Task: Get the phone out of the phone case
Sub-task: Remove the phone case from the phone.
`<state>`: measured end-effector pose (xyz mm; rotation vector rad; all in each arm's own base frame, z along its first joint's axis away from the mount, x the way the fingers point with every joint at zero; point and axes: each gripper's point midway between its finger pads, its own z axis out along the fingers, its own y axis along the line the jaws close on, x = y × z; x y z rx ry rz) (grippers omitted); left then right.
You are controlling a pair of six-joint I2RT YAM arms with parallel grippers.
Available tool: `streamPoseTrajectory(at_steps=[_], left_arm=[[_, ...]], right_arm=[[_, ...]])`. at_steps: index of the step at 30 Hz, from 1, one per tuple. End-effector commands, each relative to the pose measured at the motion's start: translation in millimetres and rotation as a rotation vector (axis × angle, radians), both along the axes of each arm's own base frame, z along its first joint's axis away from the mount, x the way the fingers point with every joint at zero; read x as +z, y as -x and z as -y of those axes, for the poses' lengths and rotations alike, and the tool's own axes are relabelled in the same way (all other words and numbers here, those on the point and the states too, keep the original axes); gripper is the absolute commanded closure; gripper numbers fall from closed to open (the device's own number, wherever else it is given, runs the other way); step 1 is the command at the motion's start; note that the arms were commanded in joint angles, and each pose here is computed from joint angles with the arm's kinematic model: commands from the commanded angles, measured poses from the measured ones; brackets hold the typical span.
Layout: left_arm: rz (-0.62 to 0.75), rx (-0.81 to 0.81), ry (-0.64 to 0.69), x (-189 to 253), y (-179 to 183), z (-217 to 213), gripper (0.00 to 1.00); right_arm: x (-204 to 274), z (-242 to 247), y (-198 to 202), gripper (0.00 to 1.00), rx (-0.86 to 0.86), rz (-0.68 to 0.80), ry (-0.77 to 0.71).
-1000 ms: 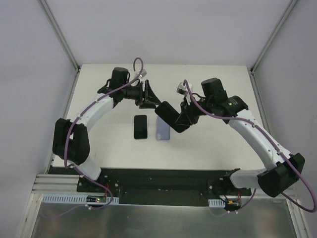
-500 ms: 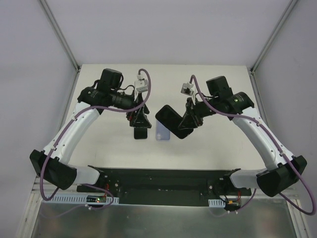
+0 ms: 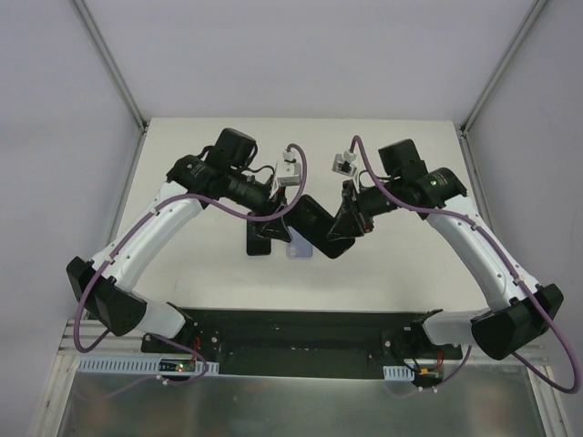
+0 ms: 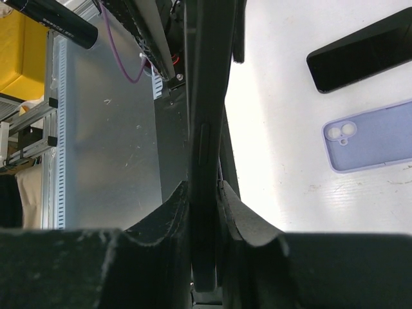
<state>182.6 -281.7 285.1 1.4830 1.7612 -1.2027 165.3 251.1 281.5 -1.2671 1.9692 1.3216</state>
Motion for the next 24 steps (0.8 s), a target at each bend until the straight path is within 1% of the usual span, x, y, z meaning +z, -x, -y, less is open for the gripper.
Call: streamPoseTrajectory(at_steps=[1,2,4,6,8,12,15,17,20,24], left_arm=[[0.027,-0.056,0.035,12,6,8,0.55],[0.022,-0.059,0.033,10,7,8,0.61],[0.016,-0.063,0.037,10,7,9,0.67],[0.014,-0.073,0.044,10,8,10,0.81],[0.017,-0.087,0.051,10,10,10,0.99],[0.051,-0.144,0.084,10,20,10,1.0],[0.104,-0.213,0.125,12,32,10,1.0],[0.159,-0.259,0.135,10,39,11,1.0],[0.263,-0.297,0.116,7,44,13,1.0],[0.329,-0.324,0.121,15,43,21,1.0]], right_arm=[[19,-6,7,1.0,0.055,0.032,-0.101],[18,-6,8,1.0,0.056,0.029,-0.103],[16,-7,8,1.0,0.057,0.018,-0.106],[16,-7,7,1.0,0.056,0.005,-0.119],[17,-6,4,1.0,0.045,-0.011,-0.137],[20,-7,2,1.0,0.052,-0.055,-0.181],[19,-9,1,1.0,0.065,-0.096,-0.203],[20,-10,-1,1.0,0.07,-0.128,-0.218],[20,-12,-2,1.0,0.087,-0.172,-0.24],[21,-14,-2,1.0,0.11,-0.216,-0.261]])
